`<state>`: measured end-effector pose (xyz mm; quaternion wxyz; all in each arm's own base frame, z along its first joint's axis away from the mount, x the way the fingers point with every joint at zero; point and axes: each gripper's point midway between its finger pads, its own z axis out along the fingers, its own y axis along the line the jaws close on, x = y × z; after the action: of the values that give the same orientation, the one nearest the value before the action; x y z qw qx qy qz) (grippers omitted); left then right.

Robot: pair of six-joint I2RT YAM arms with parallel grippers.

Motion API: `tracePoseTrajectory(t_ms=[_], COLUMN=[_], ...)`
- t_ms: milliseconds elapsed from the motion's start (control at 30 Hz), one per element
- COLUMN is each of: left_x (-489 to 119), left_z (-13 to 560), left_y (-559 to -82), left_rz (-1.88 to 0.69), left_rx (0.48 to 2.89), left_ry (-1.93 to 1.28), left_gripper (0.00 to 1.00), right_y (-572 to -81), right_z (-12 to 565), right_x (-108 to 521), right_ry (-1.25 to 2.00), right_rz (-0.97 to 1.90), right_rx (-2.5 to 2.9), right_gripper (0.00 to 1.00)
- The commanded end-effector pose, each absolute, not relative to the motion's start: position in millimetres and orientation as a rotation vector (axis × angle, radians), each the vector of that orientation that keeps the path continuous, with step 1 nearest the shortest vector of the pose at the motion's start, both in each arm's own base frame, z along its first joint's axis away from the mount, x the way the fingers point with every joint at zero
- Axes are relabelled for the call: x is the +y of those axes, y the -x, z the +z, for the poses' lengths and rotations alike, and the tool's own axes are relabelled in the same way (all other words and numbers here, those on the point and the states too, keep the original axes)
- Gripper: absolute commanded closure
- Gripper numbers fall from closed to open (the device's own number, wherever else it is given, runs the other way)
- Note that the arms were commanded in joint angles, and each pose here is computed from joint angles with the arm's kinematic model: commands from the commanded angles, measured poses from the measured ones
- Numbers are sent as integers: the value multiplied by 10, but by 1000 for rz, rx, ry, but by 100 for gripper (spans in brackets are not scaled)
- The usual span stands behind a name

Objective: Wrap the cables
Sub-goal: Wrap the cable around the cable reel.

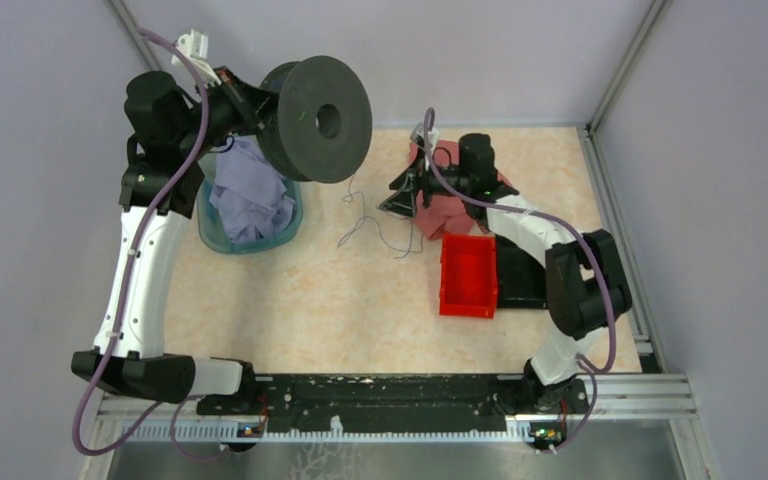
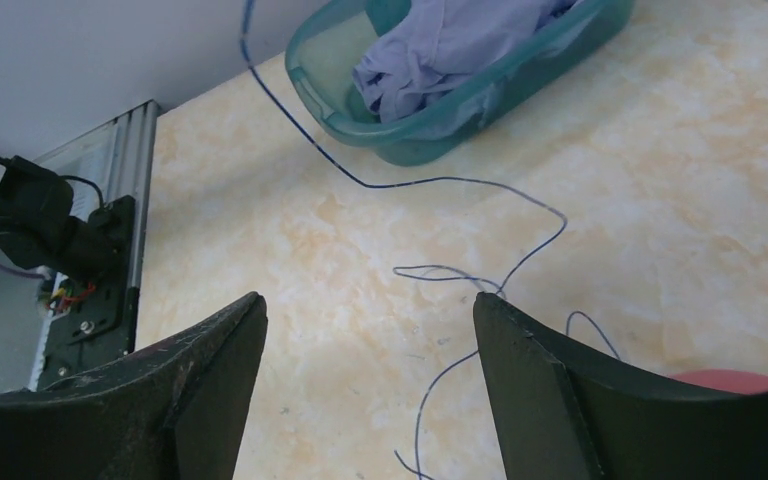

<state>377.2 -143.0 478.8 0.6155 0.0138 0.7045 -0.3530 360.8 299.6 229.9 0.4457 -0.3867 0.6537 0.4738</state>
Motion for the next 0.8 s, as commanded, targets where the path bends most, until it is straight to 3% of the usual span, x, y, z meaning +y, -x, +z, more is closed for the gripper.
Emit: tracePoseTrajectory(t_ms=[0,433,767], left_x=[-1611,-1737,-1740], left_z=[5183,5178,5134], left_y=[-3541,-3464,-3470], left_rz=[-942,-1007,-1005], left_rx=[1509,1522,1530], left_ry=[-95,-119,-123], left_gripper=[100,100,100], right_y=[-3691,-4214,-4462], right_z=[2319,1535,1349], right_x=[3249,3384,3550], right_ry=[943,807,845], right_rz=[1268,1186,1150], right_rx=[1507,1812,1880], right_gripper=[24,28,30])
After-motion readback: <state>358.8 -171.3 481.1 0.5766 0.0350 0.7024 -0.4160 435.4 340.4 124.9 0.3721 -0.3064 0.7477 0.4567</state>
